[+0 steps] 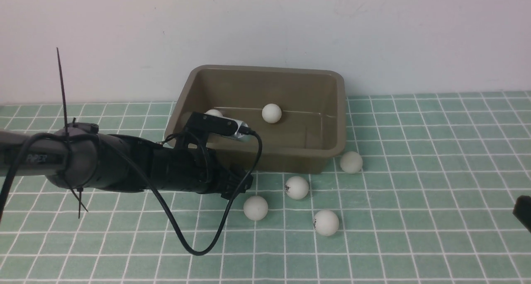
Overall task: Put the table tennis balls in the box on the green coffee tablecloth.
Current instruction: 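Reach for and grasp a ping pong ball on the table beside the basket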
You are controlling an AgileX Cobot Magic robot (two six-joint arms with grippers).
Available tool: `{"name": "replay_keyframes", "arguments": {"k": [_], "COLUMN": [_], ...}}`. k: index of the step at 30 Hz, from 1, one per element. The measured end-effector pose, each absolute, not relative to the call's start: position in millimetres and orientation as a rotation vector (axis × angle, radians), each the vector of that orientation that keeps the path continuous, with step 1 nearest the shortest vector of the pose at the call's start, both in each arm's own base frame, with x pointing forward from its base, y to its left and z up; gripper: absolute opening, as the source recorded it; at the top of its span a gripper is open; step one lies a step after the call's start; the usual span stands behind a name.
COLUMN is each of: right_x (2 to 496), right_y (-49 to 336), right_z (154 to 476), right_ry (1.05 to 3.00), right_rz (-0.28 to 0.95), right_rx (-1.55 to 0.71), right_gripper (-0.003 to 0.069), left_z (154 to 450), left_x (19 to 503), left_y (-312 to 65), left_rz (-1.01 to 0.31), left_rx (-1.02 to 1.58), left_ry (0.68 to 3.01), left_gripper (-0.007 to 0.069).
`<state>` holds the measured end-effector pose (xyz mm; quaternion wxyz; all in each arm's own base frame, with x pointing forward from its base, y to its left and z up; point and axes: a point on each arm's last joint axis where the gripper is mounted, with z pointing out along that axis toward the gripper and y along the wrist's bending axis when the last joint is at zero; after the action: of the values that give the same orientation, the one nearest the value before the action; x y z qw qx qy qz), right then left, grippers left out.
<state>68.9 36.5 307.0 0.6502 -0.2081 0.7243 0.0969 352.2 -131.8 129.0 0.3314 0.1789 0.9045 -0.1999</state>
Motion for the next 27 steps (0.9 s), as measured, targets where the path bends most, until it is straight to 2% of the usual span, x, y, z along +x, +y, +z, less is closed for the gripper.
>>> {"name": "replay_keyframes", "arguments": {"k": [7,12,21,27], "right_x": [69,69,69,69], "right_y": [36,36,36,36], "right_z": [307,307,308,308], "right_ry": [1.643,1.642,1.635,1.631], "right_rz": [0.218,0.216,0.2,0.193], "right_rx": [-0.47,-0.468,-0.483,-0.483], "right_gripper": [0.0452,0.0452,0.0442,0.0442], "left_z": [118,122,124,138], "left_x": [352,356,355,348], "left_y": [-133,-134,-137,-138], "left_rz": [-0.542,-0.53,-0.575,-0.608], "left_rx": [0.476,0.502,0.518,0.524], "left_ry": [2.388,2.363,2.35,2.315], "left_gripper": [0.0473,0.0355,0.0355,0.0355]}}
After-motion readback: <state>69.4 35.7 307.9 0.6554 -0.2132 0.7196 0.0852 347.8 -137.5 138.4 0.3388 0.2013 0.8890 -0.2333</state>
